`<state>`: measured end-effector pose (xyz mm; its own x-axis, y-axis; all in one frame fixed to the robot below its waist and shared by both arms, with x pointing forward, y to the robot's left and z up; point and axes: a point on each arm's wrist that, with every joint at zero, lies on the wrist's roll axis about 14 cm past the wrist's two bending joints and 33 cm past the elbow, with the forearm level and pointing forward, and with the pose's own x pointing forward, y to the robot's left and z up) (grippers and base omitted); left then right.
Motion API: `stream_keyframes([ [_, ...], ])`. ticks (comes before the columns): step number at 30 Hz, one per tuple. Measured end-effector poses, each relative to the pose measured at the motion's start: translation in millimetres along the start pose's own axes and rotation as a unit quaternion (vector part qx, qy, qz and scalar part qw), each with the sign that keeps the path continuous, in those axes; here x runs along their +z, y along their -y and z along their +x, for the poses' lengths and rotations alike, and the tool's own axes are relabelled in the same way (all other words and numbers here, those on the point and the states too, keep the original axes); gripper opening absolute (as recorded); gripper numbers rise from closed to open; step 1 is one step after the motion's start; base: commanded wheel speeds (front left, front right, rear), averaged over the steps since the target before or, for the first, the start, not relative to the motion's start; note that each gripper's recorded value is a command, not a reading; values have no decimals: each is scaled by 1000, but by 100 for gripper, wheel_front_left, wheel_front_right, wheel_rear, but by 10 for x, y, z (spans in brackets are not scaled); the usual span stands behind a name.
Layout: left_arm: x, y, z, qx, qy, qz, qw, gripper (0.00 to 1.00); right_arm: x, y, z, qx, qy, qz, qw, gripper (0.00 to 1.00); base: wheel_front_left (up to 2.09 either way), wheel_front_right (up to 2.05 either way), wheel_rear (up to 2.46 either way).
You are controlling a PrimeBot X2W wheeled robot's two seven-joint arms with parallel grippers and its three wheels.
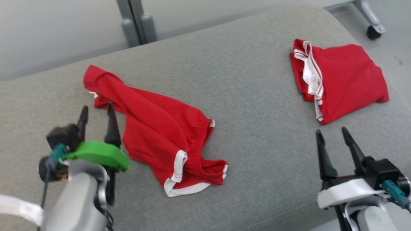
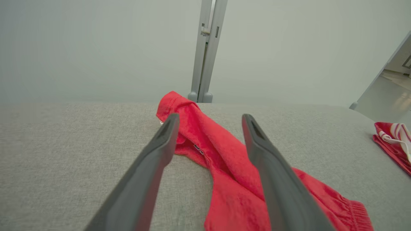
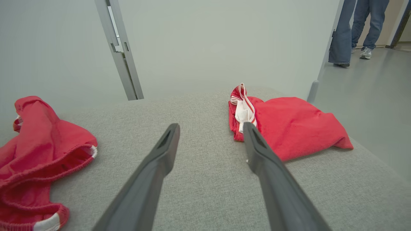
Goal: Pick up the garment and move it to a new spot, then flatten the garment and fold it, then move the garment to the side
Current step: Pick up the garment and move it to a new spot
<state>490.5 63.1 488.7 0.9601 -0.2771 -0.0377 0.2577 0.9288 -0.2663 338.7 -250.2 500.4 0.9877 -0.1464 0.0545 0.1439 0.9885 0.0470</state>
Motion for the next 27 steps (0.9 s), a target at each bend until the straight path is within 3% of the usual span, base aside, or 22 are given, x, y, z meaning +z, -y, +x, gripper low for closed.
stream_keyframes([
  [9, -127, -187, -991, 52, 12, 25, 998, 100, 24, 12, -54, 10, 5, -14, 1000, 100, 0, 0, 0],
  [16, -141, -478, -1605, 117, 20, 40, 992, 100, 18, -229, -10, 50, 7, -7, 999, 100, 0, 0, 0],
  [27, 28, -668, -1969, 150, 53, 58, 986, 100, -116, -540, -72, 94, -14, 5, 995, 100, 0, 0, 0],
])
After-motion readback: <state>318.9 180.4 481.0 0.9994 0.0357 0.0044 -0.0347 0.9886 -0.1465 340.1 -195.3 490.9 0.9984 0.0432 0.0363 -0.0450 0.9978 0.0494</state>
